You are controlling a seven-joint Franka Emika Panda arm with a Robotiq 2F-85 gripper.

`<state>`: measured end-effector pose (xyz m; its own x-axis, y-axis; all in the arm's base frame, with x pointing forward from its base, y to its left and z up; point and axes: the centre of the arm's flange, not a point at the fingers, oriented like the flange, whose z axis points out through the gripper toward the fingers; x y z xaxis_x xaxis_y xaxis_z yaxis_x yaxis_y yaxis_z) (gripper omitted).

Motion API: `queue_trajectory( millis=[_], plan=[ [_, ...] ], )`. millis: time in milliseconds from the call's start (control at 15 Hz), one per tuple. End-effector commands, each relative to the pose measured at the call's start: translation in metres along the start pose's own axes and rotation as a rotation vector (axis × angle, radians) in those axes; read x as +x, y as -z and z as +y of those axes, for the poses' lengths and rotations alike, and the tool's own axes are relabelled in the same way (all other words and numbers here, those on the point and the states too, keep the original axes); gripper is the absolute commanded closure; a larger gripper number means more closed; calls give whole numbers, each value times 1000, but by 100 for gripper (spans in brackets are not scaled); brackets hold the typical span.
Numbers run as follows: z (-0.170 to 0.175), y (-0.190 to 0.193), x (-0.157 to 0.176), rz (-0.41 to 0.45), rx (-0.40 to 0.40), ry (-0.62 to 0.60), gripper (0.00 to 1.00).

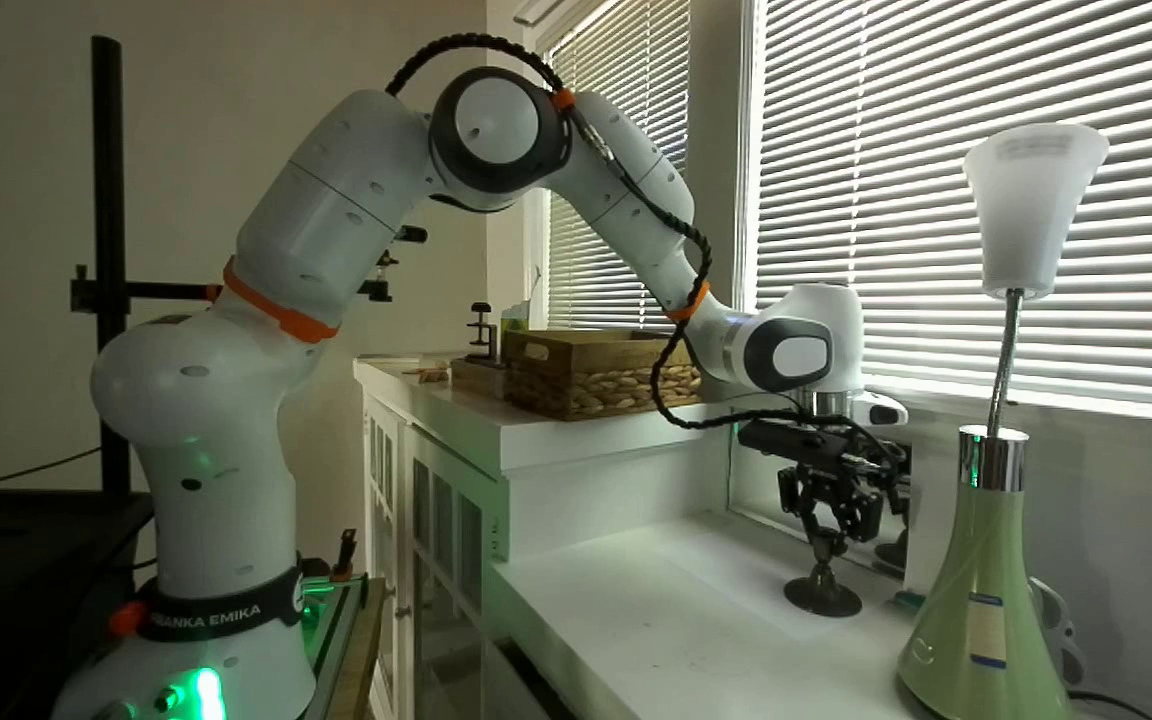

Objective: Move the smaller metal object closer to the mirror

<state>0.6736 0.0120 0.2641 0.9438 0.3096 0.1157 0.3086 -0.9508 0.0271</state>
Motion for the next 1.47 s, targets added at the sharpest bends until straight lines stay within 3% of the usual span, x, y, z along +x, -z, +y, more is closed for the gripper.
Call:
queue_trajectory(
  millis=[0,200,333,667,1133,1400],
  plan=[
    [-3,-4,3,-14,0,-3,32],
    [-7,0,0,-14,-9,5,8],
    [-14,5,-4,-31,-5,-4,0],
    [-33,20,-11,-64,-16,-30,0],
    [-42,54,-34,-78,-192,-136,0],
    [-61,84,-60,-88,-114,-179,0]
  ],
)
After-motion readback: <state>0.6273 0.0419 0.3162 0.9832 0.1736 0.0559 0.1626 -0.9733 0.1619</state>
